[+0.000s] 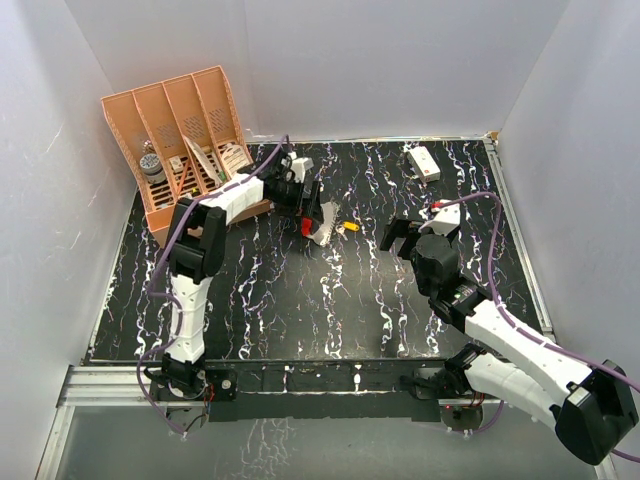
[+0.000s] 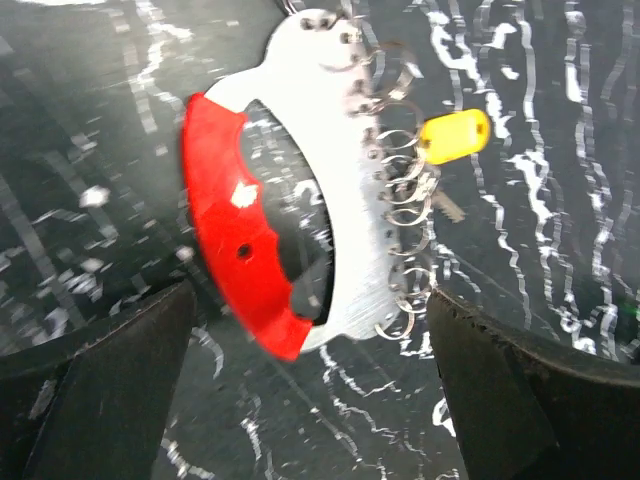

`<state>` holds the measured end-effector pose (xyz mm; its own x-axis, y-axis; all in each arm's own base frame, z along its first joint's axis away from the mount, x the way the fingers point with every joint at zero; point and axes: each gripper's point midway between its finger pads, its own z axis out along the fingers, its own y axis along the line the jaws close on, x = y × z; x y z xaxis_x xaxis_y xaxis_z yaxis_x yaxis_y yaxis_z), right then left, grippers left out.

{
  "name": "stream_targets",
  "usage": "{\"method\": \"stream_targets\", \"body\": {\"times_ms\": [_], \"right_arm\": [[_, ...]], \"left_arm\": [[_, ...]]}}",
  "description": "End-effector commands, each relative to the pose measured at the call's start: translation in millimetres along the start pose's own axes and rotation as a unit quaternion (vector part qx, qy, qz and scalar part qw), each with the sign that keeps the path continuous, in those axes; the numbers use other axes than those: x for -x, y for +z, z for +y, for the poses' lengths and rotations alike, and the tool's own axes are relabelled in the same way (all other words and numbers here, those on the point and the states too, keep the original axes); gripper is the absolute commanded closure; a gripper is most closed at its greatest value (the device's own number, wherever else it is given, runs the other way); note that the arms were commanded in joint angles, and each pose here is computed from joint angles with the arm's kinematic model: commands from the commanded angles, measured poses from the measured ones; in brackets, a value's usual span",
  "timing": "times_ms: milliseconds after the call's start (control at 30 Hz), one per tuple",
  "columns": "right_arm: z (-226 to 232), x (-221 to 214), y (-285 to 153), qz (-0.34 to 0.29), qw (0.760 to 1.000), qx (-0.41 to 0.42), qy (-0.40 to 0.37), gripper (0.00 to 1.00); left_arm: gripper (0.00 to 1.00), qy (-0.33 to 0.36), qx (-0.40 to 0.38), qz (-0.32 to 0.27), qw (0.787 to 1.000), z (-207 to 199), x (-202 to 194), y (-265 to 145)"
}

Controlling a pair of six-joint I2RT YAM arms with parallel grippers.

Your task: Put the keys on the keyring

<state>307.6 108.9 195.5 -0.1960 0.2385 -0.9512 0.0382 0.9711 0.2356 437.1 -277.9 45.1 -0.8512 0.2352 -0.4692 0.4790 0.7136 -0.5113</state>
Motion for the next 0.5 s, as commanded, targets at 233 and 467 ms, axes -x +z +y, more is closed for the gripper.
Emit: {"method": "stream_targets", "body": {"times_ms": [233, 467], "right_arm": [[18, 27, 3, -0.025, 0.999, 0.026, 0.019, 0.02], [6, 38, 0, -0.044, 0.998, -0.011, 0.054, 0.02]], "left_arm": [[0.01, 0.027, 0.14, -0.283, 0.948, -41, 84, -164], [0.01, 0.03, 0.127, -0.36, 0.924, -72, 89, -213]]}}
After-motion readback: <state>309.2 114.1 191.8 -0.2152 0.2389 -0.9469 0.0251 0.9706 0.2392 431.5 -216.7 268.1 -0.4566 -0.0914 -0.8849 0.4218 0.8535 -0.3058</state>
